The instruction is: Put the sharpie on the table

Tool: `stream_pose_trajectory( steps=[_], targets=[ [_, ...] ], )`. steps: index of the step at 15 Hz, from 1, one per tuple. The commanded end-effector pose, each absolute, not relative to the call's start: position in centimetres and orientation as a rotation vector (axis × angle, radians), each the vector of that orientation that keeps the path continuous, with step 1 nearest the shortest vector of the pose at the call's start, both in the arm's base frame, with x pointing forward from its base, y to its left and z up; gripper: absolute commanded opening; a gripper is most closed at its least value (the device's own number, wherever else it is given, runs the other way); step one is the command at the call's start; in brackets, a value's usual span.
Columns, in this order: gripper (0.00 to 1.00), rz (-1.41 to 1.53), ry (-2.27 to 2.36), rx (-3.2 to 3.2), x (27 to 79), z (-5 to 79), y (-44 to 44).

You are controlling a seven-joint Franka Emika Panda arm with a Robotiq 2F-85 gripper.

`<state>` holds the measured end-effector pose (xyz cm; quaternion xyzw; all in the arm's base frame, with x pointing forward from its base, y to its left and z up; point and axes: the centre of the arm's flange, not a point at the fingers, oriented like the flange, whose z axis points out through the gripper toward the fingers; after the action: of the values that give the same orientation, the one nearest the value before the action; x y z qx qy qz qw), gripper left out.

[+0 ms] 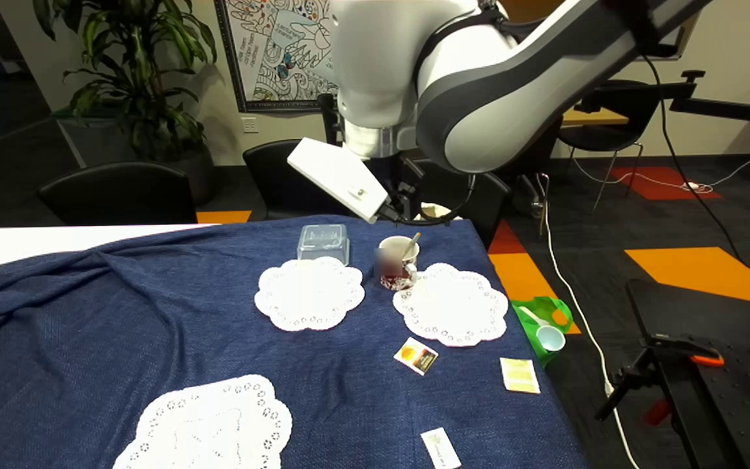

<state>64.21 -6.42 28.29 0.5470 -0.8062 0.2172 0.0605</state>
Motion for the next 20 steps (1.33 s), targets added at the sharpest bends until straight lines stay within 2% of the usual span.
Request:
stream_pose_trajectory(
  steps=[1,12,20],
  targets=[
    [1.0,0.714,-2.477,1.417,66.3,26.2,-6.8],
    [1.0,0.559,-2.3,1.095,65.5,21.7,-11.1],
    [1.0,0.581,-2.262,1.052,65.7,18.7,-15.9]
  ],
)
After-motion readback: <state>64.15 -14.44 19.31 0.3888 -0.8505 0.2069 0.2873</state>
